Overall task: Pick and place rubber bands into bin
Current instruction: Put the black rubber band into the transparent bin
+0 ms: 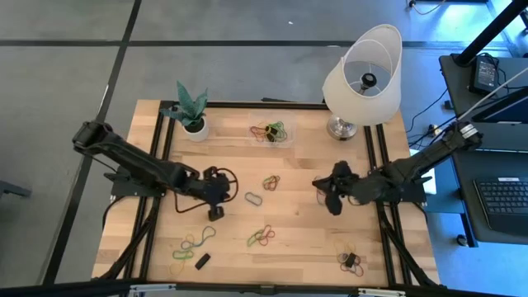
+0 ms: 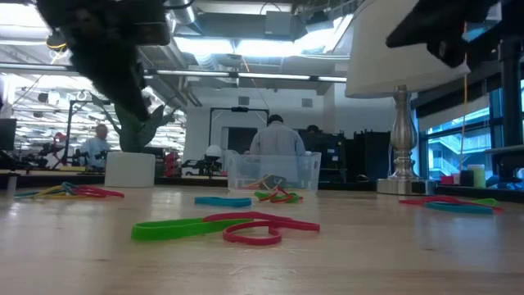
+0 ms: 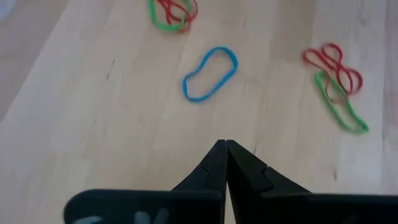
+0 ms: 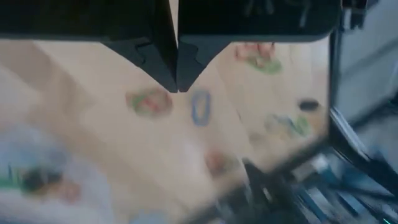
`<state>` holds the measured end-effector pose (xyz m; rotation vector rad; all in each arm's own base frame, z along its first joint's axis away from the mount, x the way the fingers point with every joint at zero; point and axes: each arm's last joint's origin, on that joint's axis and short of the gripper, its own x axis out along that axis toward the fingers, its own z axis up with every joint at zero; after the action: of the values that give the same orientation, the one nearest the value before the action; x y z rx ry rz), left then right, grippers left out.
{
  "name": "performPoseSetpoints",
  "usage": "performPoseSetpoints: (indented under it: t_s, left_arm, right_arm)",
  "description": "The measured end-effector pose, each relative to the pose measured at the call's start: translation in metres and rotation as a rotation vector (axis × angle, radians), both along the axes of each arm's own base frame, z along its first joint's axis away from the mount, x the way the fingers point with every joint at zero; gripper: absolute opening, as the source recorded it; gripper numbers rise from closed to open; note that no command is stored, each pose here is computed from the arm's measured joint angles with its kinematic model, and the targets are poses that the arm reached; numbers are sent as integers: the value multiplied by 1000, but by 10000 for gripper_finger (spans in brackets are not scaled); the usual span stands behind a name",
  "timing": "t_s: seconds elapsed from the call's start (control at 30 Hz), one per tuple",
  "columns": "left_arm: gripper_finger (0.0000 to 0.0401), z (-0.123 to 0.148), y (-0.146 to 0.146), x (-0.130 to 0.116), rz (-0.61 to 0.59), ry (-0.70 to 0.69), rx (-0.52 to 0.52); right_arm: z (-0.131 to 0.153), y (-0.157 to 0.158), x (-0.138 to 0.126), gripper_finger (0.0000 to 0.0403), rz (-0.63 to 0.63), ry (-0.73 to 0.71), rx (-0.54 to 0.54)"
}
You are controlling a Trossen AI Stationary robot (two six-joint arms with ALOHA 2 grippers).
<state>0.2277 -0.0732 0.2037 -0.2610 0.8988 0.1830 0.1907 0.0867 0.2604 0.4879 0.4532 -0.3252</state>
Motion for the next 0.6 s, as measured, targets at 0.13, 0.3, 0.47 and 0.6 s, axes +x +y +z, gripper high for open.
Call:
performPoseSetpoints:
  t_s: [0.13, 0.3, 0.47, 0.6]
  left_arm:
    - [1, 0, 4, -13, -44, -10, 7]
    - [1, 6, 7, -19, -97, -45, 40]
    - [2, 11, 8, -22, -181, -60, 99]
    - [2, 11, 7, -22, -232, -56, 106]
  right_arm:
    - [17, 14, 18, 0, -44, 245, 104]
    - [23, 36, 34, 0, -168, 595, 342]
    - [14, 73, 38, 7, -291, 777, 498]
    - [-2, 103, 29, 30, -409, 834, 576]
